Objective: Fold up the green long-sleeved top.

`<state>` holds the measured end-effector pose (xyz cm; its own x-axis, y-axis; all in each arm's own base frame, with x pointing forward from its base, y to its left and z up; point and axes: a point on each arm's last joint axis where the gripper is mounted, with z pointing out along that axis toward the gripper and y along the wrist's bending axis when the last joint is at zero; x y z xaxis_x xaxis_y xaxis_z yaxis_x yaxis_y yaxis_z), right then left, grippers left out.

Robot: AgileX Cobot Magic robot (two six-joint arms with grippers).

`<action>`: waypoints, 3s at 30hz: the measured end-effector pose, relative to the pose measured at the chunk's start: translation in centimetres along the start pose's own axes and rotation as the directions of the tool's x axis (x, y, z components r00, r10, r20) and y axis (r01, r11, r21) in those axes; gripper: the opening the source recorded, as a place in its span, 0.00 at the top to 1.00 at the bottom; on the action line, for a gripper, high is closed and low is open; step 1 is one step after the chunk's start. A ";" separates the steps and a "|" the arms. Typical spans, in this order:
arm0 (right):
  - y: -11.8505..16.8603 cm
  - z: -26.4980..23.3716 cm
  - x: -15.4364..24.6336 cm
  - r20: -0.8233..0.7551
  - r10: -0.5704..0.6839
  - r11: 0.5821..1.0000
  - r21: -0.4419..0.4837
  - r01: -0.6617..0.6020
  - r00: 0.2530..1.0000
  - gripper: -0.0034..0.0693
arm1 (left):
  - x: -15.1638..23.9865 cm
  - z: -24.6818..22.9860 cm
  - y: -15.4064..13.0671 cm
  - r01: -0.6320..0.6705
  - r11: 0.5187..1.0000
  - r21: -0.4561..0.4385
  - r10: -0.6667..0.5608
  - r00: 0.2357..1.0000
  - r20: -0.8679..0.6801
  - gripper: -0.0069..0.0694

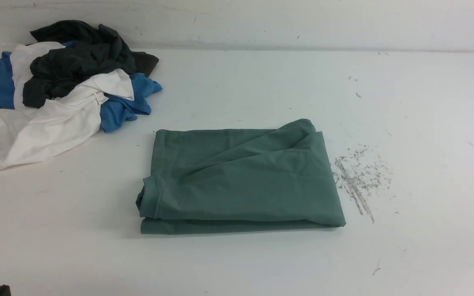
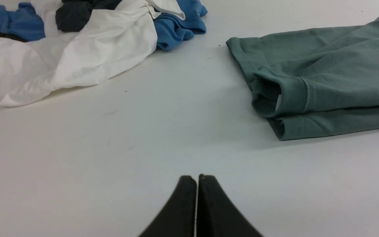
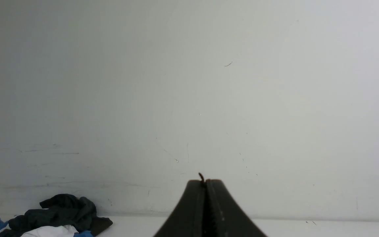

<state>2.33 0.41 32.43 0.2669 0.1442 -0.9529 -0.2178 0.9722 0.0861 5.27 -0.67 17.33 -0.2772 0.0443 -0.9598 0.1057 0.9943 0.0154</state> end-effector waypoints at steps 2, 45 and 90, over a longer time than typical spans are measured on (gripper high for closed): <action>0.0 0.0 0.0 0.000 0.000 1.000 0.000 0.000 1.000 0.97 | 0.0 0.0 0.0 0.000 1.000 0.000 0.000 1.000 0.000 0.92; -3.3 -1.6 14.2 -0.480 -0.056 0.920 0.316 0.232 0.875 0.97 | 0.0 0.0 0.0 0.001 1.000 0.000 -0.001 1.000 0.000 0.92; -3.1 -1.5 14.3 -0.482 -0.062 0.933 0.282 0.222 0.874 0.97 | 0.0 0.0 0.0 0.001 1.000 0.000 -0.001 1.000 0.000 0.92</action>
<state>5.41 -0.87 18.10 -0.2051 -0.0234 -0.9785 0.1211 0.9914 -0.0491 5.26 -0.67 17.35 -0.2777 0.0436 -0.9597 0.1056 0.9943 0.0146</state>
